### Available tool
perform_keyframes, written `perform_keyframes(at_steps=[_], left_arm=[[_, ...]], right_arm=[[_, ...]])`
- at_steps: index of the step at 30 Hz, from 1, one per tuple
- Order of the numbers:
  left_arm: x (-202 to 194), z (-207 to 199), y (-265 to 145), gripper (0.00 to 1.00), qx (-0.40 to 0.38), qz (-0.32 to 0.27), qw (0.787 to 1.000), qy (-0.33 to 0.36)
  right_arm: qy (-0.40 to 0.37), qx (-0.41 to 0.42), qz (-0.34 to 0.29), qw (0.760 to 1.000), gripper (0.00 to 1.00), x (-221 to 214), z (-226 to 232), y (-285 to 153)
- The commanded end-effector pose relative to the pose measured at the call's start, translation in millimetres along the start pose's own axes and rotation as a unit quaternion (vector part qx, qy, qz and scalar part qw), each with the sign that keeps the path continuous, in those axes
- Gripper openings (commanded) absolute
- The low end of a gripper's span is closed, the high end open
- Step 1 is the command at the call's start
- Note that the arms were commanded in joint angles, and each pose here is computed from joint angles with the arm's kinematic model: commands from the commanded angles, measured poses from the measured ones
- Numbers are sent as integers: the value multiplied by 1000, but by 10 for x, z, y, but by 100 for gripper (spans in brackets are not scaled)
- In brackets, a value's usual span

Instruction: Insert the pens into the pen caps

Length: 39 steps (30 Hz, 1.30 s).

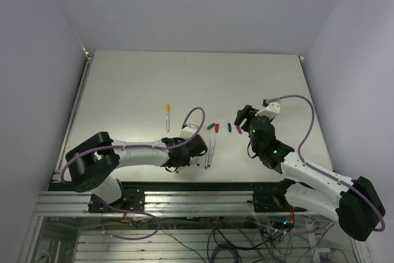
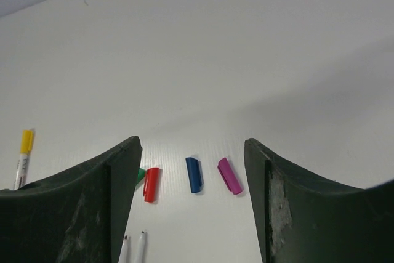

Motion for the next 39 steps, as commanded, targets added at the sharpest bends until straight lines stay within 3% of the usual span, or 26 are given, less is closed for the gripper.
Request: perform_keyframes(at_steps=[1, 10, 19, 25, 39], left_arm=[[-184, 47, 38, 7, -2, 34, 999, 22], [379, -6, -213, 7, -20, -93, 995, -15], [597, -22, -319, 7, -65, -156, 985, -23], [580, 100, -379, 7, -91, -190, 976, -49], [576, 208, -315, 7, -100, -179, 977, -55]], right_arm=[[-18, -23, 25, 999, 64, -30, 32, 70], [-83, -17, 128, 988, 51, -370, 167, 270], [-87, 30, 176, 980, 31, -539, 316, 346], [-74, 61, 210, 973, 35, -713, 393, 388], [-80, 82, 257, 960, 37, -960, 531, 552]])
Point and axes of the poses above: each gripper's point midway between its finger pads, its own y axis out along the fingers, its own z axis along the line the jaws close on, x = y × z, the point moved 8 cm from there along -y, back along the fingers, and after that the axes turned 6 degrees about y, right-handed, at the moved point
